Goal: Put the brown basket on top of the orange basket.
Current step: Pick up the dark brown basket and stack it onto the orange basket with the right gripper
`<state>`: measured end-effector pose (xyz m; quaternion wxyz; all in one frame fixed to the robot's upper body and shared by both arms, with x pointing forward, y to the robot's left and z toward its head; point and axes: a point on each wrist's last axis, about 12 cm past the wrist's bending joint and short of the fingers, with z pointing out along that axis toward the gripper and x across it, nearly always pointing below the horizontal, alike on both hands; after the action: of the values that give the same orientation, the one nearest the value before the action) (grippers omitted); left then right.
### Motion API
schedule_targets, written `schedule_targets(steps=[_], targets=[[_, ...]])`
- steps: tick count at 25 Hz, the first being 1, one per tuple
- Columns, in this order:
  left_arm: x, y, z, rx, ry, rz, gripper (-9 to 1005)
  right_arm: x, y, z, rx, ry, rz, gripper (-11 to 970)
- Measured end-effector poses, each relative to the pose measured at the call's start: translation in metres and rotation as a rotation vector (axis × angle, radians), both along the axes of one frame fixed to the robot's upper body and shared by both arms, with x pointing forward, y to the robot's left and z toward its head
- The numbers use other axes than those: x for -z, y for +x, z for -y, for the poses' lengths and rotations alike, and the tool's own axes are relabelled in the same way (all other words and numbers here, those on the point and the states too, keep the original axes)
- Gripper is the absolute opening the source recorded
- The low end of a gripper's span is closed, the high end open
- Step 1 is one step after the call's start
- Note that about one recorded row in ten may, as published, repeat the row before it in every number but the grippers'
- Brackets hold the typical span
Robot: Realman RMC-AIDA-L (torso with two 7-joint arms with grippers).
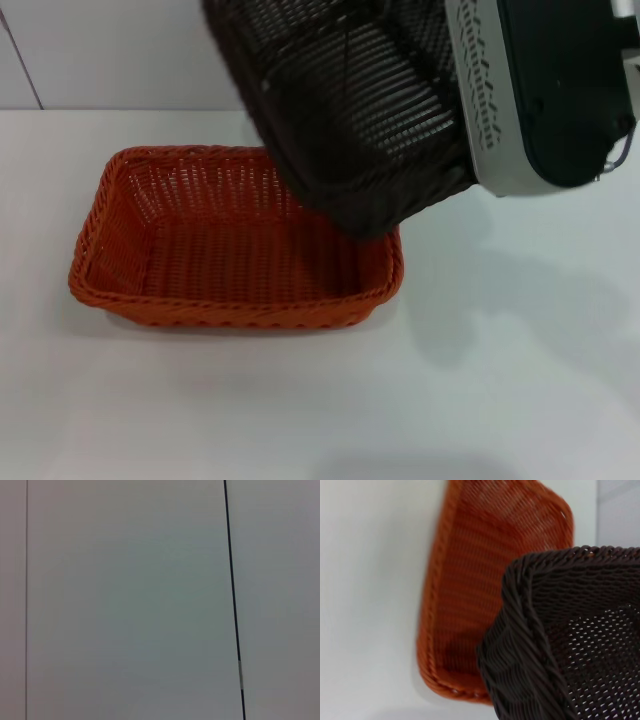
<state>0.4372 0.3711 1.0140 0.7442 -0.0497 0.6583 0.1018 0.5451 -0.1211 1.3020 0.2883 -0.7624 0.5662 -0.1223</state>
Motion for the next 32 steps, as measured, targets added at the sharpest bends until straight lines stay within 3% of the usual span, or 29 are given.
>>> schedule_targets(steps=[8, 20, 24, 32], targets=[[0.0, 0.003, 0.001, 0.003, -0.004, -0.001, 655, -0.002, -0.007, 0.004, -0.296, 0.019, -0.062, 158], [-0.002, 0.009, 0.004, 0.014, -0.007, 0.009, 655, -0.003, -0.005, 0.026, -0.456, 0.051, -0.069, 157], [-0.002, 0.008, 0.003, 0.01, -0.007, 0.006, 655, -0.001, -0.006, 0.04, -0.556, 0.091, -0.015, 157], [0.001, 0.0, -0.001, -0.009, -0.005, -0.009, 655, 0.019, 0.008, 0.051, -0.636, 0.113, 0.042, 157]])
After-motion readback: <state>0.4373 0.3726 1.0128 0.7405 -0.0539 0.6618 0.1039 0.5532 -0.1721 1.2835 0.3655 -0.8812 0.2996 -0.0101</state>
